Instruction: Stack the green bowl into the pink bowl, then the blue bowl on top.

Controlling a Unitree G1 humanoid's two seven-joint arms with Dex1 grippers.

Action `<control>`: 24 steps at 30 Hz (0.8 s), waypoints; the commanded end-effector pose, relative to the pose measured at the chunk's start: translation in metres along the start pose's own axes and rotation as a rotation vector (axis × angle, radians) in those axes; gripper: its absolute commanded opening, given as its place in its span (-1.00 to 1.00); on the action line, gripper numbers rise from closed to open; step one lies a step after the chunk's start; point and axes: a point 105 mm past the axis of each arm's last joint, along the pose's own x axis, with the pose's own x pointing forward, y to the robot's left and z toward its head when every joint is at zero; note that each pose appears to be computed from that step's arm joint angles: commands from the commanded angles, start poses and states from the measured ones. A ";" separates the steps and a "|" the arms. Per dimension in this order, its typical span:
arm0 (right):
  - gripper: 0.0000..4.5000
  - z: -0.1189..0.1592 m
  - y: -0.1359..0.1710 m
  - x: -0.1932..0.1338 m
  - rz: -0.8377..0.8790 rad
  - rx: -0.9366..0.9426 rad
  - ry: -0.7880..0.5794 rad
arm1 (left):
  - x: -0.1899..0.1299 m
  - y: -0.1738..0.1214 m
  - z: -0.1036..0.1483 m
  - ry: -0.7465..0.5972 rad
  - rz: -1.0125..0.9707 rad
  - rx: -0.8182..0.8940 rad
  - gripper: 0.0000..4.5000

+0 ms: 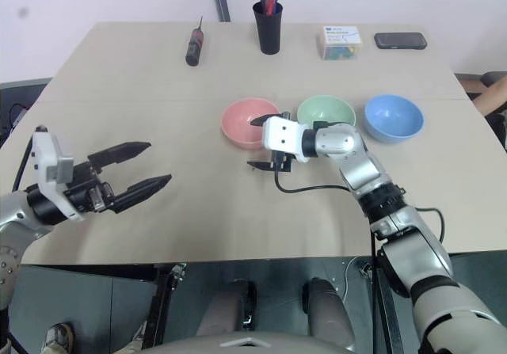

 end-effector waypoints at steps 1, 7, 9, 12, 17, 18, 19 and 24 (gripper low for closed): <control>1.00 0.033 0.003 -0.045 -0.047 0.087 -0.146 | 0.014 -0.004 0.016 -0.005 -0.022 0.071 0.97; 1.00 0.026 0.025 -0.099 -0.215 0.164 -0.006 | 0.052 0.013 0.016 0.140 0.000 0.229 0.97; 1.00 0.031 0.029 -0.114 -0.280 0.189 0.003 | 0.068 0.014 0.014 0.244 -0.040 0.318 0.97; 1.00 0.039 0.037 -0.128 -0.343 0.219 0.003 | 0.087 0.018 0.012 0.383 -0.121 0.446 0.97; 1.00 0.039 0.056 -0.155 -0.444 0.239 0.071 | 0.122 0.021 0.014 0.543 -0.258 0.580 0.97; 1.00 0.039 0.057 -0.156 -0.452 0.240 0.076 | 0.123 0.023 0.014 0.559 -0.264 0.587 0.97; 1.00 0.039 0.059 -0.159 -0.467 0.241 0.090 | 0.128 0.024 0.013 0.572 -0.279 0.610 0.97; 1.00 0.038 0.066 -0.176 -0.562 0.246 0.147 | 0.160 0.011 0.000 0.607 -0.401 0.689 0.97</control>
